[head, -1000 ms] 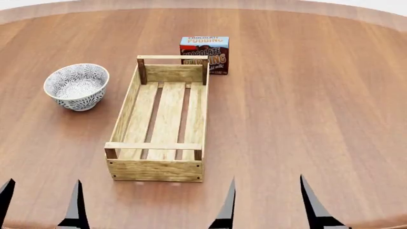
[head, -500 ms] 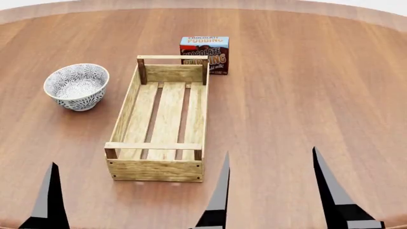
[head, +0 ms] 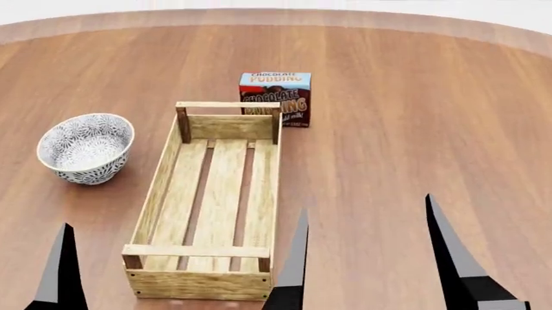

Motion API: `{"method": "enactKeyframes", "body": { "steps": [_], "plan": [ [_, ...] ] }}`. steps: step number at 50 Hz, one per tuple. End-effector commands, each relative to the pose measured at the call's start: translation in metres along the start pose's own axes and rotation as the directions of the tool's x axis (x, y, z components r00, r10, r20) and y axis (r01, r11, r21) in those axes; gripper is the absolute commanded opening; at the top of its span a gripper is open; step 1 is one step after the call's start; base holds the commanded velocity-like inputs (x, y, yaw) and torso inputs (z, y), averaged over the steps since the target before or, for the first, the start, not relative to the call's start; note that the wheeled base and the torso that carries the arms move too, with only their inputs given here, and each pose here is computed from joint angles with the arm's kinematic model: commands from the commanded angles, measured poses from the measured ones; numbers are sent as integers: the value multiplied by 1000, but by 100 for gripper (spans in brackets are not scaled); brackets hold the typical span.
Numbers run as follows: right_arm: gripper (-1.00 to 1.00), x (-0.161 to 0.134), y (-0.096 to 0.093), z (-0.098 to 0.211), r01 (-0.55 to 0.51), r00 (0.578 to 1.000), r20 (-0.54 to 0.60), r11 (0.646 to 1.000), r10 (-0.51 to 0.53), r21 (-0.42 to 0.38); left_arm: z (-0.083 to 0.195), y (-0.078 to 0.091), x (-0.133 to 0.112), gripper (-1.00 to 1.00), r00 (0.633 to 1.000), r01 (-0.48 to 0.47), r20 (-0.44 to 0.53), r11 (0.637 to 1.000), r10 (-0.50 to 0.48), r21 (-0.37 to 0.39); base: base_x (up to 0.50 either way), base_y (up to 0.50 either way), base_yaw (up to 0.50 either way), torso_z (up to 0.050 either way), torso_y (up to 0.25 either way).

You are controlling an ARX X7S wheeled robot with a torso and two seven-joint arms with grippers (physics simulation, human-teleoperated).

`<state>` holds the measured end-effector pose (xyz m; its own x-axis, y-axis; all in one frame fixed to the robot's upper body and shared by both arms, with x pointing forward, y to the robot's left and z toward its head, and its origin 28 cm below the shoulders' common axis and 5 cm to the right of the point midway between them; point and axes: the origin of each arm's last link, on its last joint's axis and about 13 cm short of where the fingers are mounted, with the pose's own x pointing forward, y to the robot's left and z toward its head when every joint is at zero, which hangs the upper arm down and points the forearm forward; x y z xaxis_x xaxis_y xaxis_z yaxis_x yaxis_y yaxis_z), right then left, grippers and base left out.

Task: Pick up the bowl on the left and put it in the tray.

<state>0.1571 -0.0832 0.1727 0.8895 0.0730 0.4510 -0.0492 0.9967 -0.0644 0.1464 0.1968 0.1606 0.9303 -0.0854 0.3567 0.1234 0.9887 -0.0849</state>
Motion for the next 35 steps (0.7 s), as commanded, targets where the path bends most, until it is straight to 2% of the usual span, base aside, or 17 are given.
{"method": "enactKeyframes", "body": {
  "steps": [1,35],
  "plan": [
    [100,-1,-2,3,4,1000,4,1000,-4,17,-1,4,3,100,999,-40,18,999,40,13,500,0,0,0,0],
    [100,-1,-3,7,13,1000,15,1000,-14,15,0,4,2,100,999,-47,18,999,47,19,487,0,0,0,0]
  ]
}}
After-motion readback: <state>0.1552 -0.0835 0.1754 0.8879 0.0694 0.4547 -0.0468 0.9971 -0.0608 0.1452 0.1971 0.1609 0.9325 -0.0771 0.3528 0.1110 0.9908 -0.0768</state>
